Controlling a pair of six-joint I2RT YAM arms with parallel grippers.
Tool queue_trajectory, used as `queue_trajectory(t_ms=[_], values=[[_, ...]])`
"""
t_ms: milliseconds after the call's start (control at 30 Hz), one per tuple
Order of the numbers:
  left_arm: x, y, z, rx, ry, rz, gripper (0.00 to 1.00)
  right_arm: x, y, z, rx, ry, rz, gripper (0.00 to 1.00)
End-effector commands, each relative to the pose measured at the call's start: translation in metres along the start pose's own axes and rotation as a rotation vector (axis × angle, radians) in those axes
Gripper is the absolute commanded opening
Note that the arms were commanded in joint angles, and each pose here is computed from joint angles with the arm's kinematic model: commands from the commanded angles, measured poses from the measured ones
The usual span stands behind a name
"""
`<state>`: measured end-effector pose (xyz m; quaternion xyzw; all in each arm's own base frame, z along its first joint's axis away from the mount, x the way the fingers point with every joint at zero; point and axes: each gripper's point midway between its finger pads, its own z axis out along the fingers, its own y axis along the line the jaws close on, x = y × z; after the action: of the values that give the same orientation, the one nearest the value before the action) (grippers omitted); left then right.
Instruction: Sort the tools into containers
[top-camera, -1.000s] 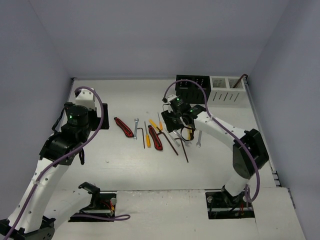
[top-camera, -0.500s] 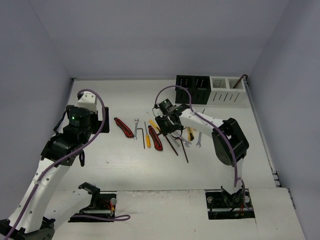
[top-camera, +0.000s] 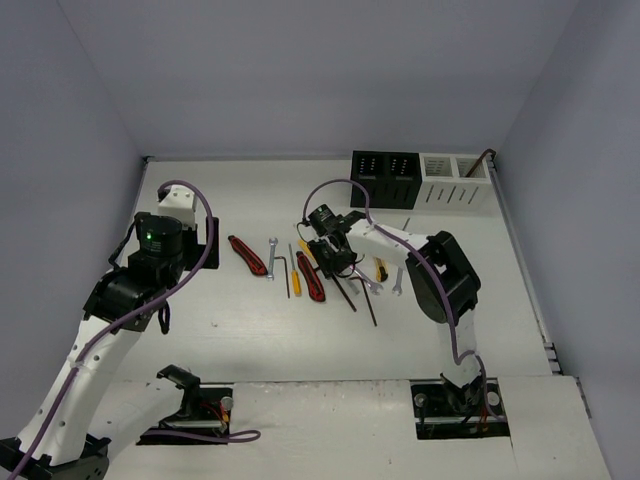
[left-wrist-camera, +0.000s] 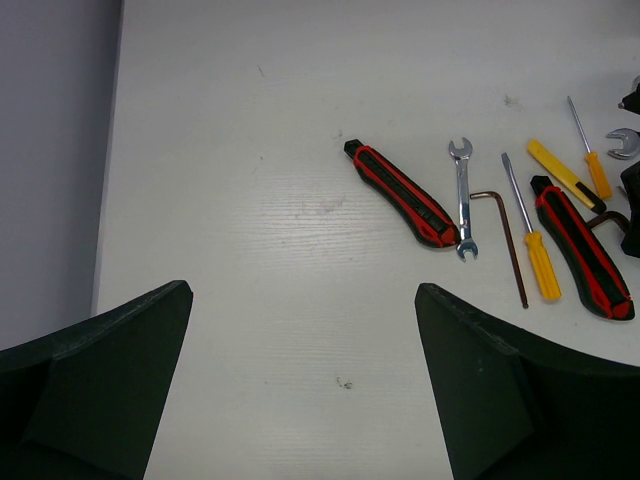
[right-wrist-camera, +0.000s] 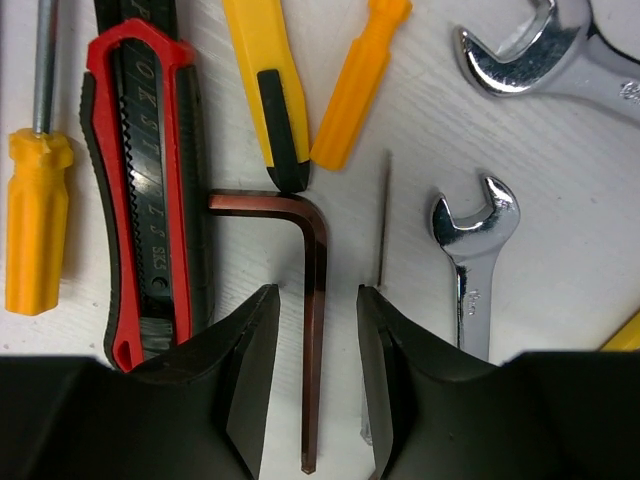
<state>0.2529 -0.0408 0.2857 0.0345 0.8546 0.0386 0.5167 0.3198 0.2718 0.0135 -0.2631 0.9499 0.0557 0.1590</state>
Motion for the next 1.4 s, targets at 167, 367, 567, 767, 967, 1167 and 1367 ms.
queue_trajectory(t_ms=[167, 367, 567, 767, 967, 1167, 1367], values=[[-0.003, 0.000, -0.001, 0.003, -0.009, 0.010, 0.91, -0.002, 0.001, 0.001, 0.050, 0.036, -0.020, 0.29], [0.000, -0.002, -0.001, 0.012, 0.003, -0.003, 0.91, 0.005, 0.002, 0.005, 0.053, 0.066, -0.023, 0.26], [0.003, 0.001, -0.006, 0.007, 0.002, -0.010, 0.91, 0.014, 0.001, 0.008, 0.047, 0.102, -0.023, 0.04], [0.001, 0.002, -0.009, 0.002, -0.004, -0.016, 0.91, -0.011, -0.005, -0.024, 0.078, 0.000, -0.002, 0.00], [-0.004, 0.005, -0.009, -0.010, -0.013, -0.015, 0.91, -0.063, -0.026, -0.102, 0.112, -0.229, 0.081, 0.00], [-0.009, 0.005, -0.008, -0.019, -0.018, -0.015, 0.91, -0.107, -0.102, -0.191, 0.247, -0.476, 0.244, 0.00], [-0.012, 0.009, -0.007, -0.040, -0.021, -0.013, 0.91, -0.126, -0.237, -0.280, 0.487, -0.723, 0.502, 0.00]])
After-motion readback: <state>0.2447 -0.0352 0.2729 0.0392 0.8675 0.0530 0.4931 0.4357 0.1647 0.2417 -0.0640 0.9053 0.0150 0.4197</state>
